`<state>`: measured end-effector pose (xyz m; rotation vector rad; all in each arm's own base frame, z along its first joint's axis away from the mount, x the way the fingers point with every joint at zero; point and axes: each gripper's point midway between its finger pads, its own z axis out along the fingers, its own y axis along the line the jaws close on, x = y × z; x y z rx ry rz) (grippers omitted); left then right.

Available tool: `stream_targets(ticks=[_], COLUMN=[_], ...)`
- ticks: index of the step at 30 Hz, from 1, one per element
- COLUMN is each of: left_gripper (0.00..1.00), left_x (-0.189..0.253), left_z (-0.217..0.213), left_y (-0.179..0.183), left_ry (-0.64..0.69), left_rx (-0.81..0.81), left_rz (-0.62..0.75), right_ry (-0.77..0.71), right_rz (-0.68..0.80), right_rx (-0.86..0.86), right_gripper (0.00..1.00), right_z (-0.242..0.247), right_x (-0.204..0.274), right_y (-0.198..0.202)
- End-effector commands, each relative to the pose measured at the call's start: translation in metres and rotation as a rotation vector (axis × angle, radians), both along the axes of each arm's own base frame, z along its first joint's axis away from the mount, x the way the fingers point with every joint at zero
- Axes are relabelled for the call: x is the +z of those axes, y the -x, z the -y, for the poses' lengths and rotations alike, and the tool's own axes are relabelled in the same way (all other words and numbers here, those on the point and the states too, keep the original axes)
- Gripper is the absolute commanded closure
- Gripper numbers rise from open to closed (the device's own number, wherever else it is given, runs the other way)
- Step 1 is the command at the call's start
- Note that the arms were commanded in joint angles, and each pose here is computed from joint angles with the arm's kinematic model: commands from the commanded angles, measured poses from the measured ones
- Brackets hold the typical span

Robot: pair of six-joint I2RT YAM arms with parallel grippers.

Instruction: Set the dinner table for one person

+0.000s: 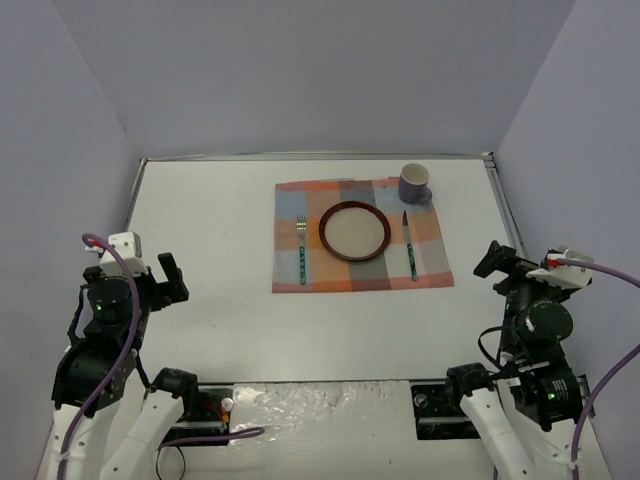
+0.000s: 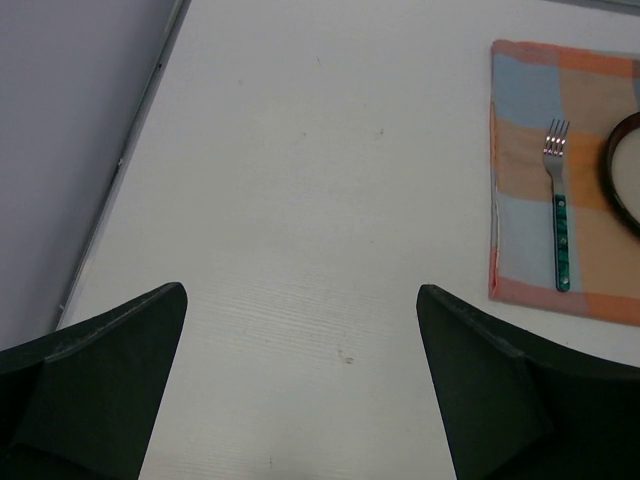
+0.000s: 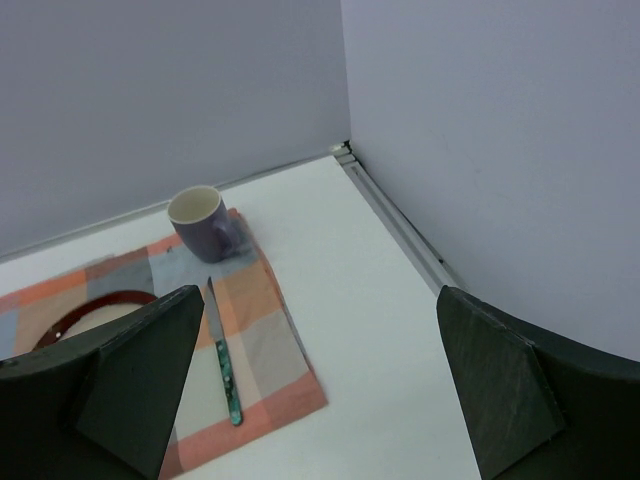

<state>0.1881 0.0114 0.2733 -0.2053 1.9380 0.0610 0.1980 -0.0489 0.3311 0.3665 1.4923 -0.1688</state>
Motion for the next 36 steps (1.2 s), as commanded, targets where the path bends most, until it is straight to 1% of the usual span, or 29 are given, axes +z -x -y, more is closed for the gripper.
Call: stream_targets(ticks=[1, 6, 11, 19, 36], left_gripper=[0.03, 0.03, 0.03, 0.03, 0.03], left_x=[0.004, -0.013, -0.017, -0.021, -0.023], left_z=[-0.001, 0.001, -0.001, -0.003, -0.004], left_y=[-0.013, -0.018, -0.019, -0.021, -0.021], left_ry=[0.008, 0.02, 0.006, 0.0, -0.007], left_rx=[0.017, 0.018, 0.029, 0.037, 0.044], left_rz=[0.093, 0.098, 0.083, 0.065, 0.057], right_ry=[-0.002, -0.02, -0.041, -0.019, -0.022], right_rz=[0.036, 0.075, 0.095, 0.092, 0.096], right_rx=[0.021, 0.028, 0.023, 0.069, 0.083], right_gripper=[0.0, 0.0, 0.0, 0.0, 0.0], right_z=[-0.004, -0.004, -0.003, -0.01, -0.013], right_x=[-0.003, -0.005, -0.008, -0.008, -0.006], right_y=[-0.001, 0.006, 0.009, 0.007, 0.007])
